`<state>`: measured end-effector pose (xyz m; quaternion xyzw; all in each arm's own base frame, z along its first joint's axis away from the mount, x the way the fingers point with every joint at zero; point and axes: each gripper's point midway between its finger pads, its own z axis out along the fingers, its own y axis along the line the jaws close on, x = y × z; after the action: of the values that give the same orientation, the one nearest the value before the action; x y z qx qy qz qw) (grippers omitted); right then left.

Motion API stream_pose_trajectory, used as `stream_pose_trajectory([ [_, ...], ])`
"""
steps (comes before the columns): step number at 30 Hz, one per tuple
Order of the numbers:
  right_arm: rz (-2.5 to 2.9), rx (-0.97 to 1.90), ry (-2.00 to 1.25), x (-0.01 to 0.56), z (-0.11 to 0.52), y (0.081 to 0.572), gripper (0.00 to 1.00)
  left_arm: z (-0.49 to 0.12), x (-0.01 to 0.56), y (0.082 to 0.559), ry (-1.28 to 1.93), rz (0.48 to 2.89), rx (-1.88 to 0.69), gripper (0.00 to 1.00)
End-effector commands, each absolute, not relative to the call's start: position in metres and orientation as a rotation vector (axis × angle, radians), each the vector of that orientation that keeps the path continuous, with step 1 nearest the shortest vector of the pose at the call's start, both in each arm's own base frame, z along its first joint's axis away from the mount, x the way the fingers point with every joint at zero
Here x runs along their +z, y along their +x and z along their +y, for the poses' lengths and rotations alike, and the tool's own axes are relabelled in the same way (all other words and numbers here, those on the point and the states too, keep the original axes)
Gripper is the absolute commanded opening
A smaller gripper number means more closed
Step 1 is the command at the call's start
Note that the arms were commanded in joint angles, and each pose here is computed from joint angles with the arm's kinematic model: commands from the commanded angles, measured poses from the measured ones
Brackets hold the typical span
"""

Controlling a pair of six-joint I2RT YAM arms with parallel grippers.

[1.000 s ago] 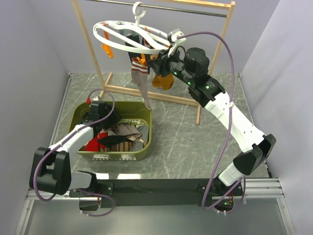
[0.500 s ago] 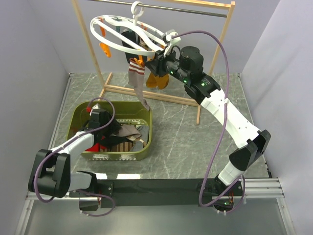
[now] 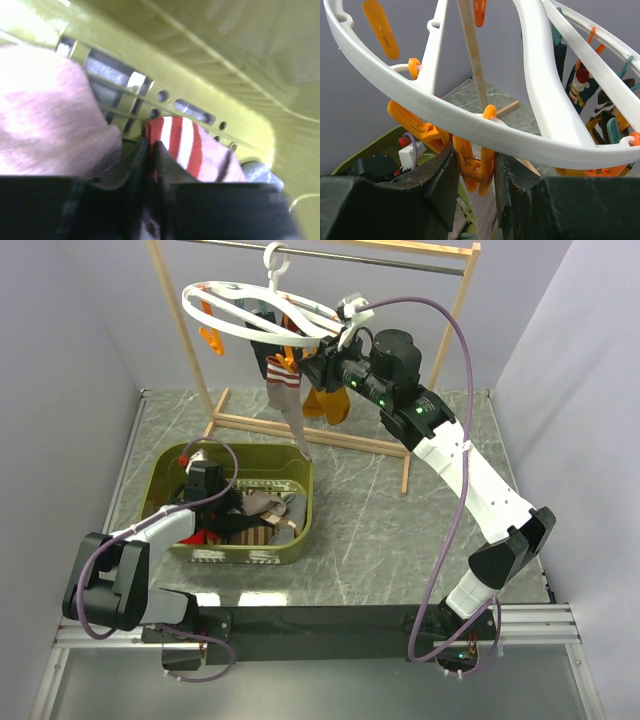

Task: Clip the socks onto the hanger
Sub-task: Pick up the sock from the bin.

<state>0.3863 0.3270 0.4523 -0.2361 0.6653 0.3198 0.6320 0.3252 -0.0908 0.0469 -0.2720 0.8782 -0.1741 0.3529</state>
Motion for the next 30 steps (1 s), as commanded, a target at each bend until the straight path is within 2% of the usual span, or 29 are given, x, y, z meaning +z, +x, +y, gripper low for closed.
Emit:
stream_pose_trajectory([
  [1,1.464,0.738,-0.514,0.476,0.324,0.388,0.0,-0.095,0.068,0.344,-0.641,2.17,-0.493,0.13],
  [2,1.463,0.738,-0.514,0.477,0.324,0.388,0.0,-0.094,0.069,0.346,-0.64,2.161,-0.49,0.01],
  [8,1.464,0.734,-0.513,0.478,0.322,0.386,0.0,-0.086,0.109,0.359,-0.608,2.034,-0.472,0.01],
  [11,1.463,0.736,-0.509,0.478,0.322,0.385,0.0,-0.078,0.153,0.362,-0.585,1.92,-0.461,0.0],
  [20,1.464,0.765,-0.496,0.477,0.322,0.382,0.0,-0.065,0.2,0.337,-0.518,1.858,-0.44,0.01],
  [30,1.455,0.834,-0.495,0.487,0.328,0.376,0.0,-0.117,0.312,0.297,0.109,1.755,-0.604,0.01],
])
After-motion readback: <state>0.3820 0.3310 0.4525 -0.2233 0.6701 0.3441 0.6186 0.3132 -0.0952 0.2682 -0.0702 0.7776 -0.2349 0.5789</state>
